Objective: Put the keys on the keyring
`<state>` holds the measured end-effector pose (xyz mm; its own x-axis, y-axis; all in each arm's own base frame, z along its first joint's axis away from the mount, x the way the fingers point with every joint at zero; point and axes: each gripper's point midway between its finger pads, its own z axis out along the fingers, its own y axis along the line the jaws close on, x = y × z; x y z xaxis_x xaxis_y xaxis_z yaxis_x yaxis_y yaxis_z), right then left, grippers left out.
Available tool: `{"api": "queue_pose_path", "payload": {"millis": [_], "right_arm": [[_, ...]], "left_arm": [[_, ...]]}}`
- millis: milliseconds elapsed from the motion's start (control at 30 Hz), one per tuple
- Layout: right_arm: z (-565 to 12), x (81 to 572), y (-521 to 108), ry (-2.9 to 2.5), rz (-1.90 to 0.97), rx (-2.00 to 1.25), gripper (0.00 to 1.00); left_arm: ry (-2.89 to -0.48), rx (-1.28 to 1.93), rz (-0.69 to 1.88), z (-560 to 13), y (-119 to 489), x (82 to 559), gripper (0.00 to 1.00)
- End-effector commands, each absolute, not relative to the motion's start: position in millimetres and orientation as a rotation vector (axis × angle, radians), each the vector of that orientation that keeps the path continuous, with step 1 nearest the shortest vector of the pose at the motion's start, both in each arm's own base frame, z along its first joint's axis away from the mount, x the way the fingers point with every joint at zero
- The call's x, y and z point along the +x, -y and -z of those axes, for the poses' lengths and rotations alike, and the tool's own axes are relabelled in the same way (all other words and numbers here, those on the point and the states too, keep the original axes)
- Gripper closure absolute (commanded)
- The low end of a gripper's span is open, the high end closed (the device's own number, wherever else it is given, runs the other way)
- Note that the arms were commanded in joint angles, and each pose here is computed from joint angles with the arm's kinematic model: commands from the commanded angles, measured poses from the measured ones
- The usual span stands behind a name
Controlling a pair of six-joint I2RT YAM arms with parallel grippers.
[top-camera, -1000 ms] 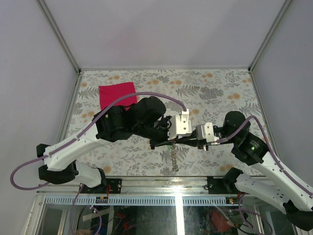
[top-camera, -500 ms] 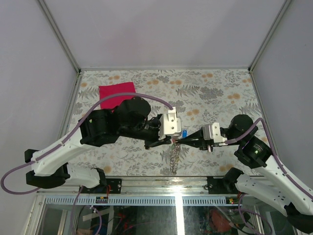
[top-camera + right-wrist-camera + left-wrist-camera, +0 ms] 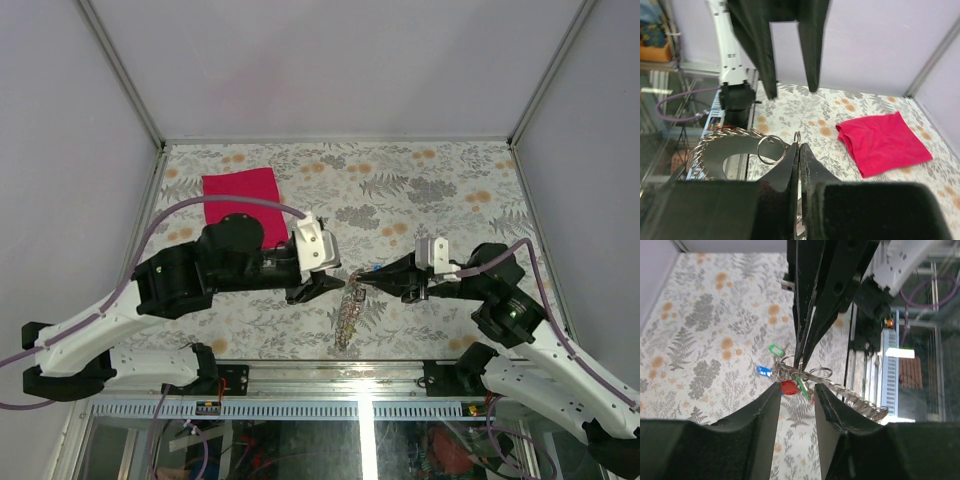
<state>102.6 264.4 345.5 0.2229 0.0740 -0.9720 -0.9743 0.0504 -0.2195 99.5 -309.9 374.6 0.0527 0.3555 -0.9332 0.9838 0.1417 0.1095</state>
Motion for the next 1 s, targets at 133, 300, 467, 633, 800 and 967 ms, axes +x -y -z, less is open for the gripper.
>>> {"api": "queue_pose_path", "payload": {"millis": [133,300,467,633,800,967], "right_arm": [[-398.1,139.5,-249.3,-0.983,-1.04,-0.764,1.0],[-408.0,149.5,-242.7,-0.969,-1.106,-0.587,1.0],[-417.6,159.2,-234.0,-0.947,-1.141,-0.441,1.0],[-418.5,171.3,-228.5,-0.966,-1.169,-0.318,1.0],[-416.0,178.5,-226.7,-0.986,-1.164,-0.273,1.0],[-415.3,183.4,-223.1,-0.998,-1.149,-0.24,1.0]], "left_arm": [[-1.369,0.923,0.897,-428.0,309.3,128.7,0.57],[-1.385,0.869,0.902,-420.7,315.9,136.4,0.49],[-1.405,0.853,0.869,-412.5,320.9,145.0,0.43],[-1.417,0.847,0.813,-406.4,322.8,154.4,0.32],[-1.448,0.877,0.761,-391.7,329.6,161.4,0.29],[-1.492,0.901,0.727,-374.4,335.8,166.4,0.29]]}}
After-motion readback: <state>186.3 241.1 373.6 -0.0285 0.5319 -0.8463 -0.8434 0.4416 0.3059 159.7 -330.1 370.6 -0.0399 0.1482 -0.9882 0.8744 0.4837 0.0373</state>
